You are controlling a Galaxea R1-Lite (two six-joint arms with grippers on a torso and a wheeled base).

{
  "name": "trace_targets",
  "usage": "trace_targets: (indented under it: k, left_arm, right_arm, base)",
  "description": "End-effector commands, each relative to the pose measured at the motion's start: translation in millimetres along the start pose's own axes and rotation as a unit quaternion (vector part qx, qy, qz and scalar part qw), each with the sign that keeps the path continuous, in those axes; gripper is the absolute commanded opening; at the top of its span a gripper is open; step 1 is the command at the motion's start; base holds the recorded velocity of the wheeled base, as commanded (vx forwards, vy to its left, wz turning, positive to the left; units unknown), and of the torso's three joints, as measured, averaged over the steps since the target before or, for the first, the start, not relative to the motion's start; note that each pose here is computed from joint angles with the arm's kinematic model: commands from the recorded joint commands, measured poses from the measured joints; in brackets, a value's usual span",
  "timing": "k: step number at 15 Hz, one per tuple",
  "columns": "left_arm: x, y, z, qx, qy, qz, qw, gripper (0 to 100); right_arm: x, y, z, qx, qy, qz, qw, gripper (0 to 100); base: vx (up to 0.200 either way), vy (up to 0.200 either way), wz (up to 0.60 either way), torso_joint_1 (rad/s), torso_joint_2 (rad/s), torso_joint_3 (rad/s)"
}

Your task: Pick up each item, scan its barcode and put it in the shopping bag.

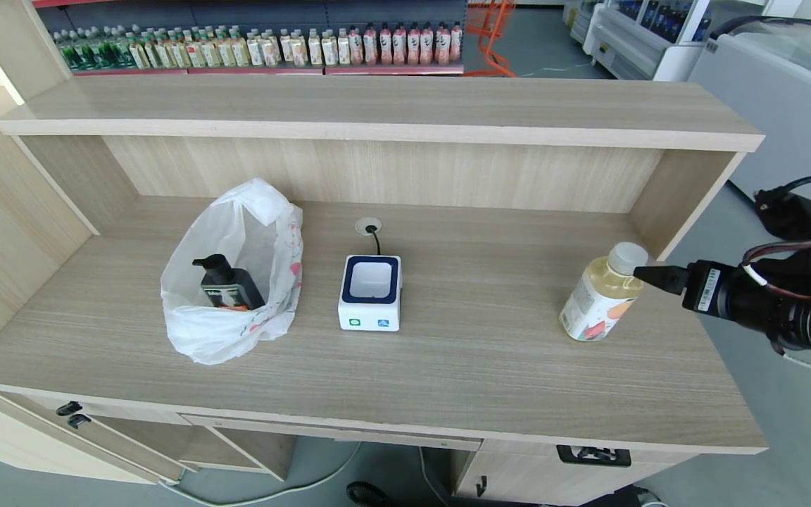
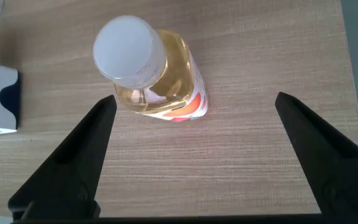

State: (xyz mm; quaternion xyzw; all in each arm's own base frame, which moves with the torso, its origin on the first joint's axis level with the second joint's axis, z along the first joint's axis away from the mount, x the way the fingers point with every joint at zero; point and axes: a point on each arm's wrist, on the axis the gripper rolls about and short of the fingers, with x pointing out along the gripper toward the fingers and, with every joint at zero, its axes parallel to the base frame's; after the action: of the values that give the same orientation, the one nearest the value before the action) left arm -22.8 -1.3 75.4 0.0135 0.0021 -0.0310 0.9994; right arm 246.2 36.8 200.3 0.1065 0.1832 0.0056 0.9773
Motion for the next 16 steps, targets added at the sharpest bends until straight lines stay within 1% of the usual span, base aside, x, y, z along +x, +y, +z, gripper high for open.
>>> trace_targets:
  k: [1,3,5,8,13,16]
  left_arm:
    - [0.0,0.0,0.1,0.0,0.0,0.0,1.0,100]
    - [0.0,0.0,0.1,0.0,0.0,0.0,1.0,100]
    - [0.0,0.0,0.1,0.0,0.0,0.0,1.0,100]
    - [0.1,0.0,-0.3,0.0,0.001,0.0,1.0,100]
    - [0.0,0.0,0.1,0.0,0.0,0.0,1.0,100]
    - [0.0,0.0,0.1,0.0,0.0,0.0,1.0,100]
  right_arm:
    - [36.4,14.1,-22.9,-0.019,0.045,0.015,0.999,100]
    - [50.3,22.7,-31.4,-0.036,0.041,0.029,0.998,100]
    - [66.5,25.0,-38.3,-0.052,0.035,0.011,0.998,100]
    - [81.0,32.6,-44.6,-0.055,0.024,0.022,0.998,100]
    - [93.8,47.6,-50.9,-0.056,-0.013,0.053,0.997,100]
    - [103.3,50.4,-53.2,-0.07,-0.032,0.059,0.995,100]
  base:
    - [0.0,0.0,0.0,0.0,0.0,0.0]
    - [0.0,0.0,0.0,0.0,0.0,0.0]
    - [0.0,0.0,0.0,0.0,0.0,0.0]
    - [0.0,0.0,0.0,0.0,0.0,0.0]
    - [0.0,0.0,0.0,0.0,0.0,0.0]
    - [0.0,0.0,0.0,0.0,0.0,0.0]
